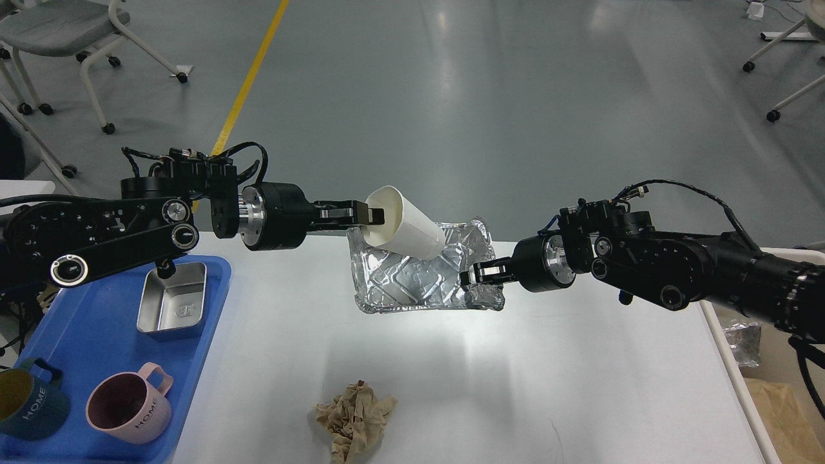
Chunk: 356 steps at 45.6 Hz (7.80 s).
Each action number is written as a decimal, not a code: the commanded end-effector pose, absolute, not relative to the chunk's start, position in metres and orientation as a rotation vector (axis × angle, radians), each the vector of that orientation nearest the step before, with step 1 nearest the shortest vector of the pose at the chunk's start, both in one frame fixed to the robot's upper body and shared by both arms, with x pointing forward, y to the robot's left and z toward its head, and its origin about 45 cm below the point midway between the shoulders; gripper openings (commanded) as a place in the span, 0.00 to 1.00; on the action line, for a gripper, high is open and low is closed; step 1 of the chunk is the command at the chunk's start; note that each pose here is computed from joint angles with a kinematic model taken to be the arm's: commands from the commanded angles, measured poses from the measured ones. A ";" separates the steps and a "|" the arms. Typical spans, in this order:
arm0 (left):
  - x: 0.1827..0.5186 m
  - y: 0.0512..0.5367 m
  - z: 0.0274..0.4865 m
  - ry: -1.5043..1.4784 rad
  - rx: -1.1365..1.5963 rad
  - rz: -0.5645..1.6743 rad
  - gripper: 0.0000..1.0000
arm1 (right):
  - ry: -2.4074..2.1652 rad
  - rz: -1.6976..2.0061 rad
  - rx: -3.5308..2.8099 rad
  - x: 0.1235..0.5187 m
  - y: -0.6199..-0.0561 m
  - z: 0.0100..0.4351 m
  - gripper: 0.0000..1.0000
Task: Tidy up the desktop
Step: 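Lift the paper cup with the left gripper over the foil tray, then drop the paper cup into the foil tray and withdraw the left gripper, then lower the left gripper toward the crumpled brown paper, then grasp the crumpled brown paper with the left gripper, then lift the brown paper and release it into the foil tray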
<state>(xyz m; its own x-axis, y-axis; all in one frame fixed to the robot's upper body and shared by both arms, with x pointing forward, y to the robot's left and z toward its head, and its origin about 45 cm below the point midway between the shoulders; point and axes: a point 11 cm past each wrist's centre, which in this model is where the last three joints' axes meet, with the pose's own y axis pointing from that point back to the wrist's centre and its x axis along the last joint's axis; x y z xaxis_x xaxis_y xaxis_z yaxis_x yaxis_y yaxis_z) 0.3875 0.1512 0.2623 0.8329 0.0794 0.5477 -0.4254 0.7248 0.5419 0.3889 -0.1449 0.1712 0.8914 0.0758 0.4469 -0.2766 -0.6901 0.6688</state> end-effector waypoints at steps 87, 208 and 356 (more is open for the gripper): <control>0.294 0.460 0.303 -0.177 0.892 1.068 0.92 | -0.162 0.563 2.255 0.391 -0.149 0.167 0.00; 0.236 0.184 0.043 -0.291 0.898 0.187 0.92 | -0.150 0.563 2.264 0.390 -0.140 0.164 0.00; 0.373 0.191 0.236 -0.571 0.695 0.362 0.21 | -0.146 0.582 2.262 0.394 -0.128 0.165 0.00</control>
<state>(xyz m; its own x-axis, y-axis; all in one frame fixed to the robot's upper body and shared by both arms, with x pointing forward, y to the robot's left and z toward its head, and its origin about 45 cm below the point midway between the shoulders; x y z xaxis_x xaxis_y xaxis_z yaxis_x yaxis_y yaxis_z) 0.3708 0.1962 0.2368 0.7913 0.1230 0.5989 -0.4900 0.7134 0.5010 0.3945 -0.1285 0.1651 0.8877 0.0756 0.4542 -0.2827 -0.6890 0.6673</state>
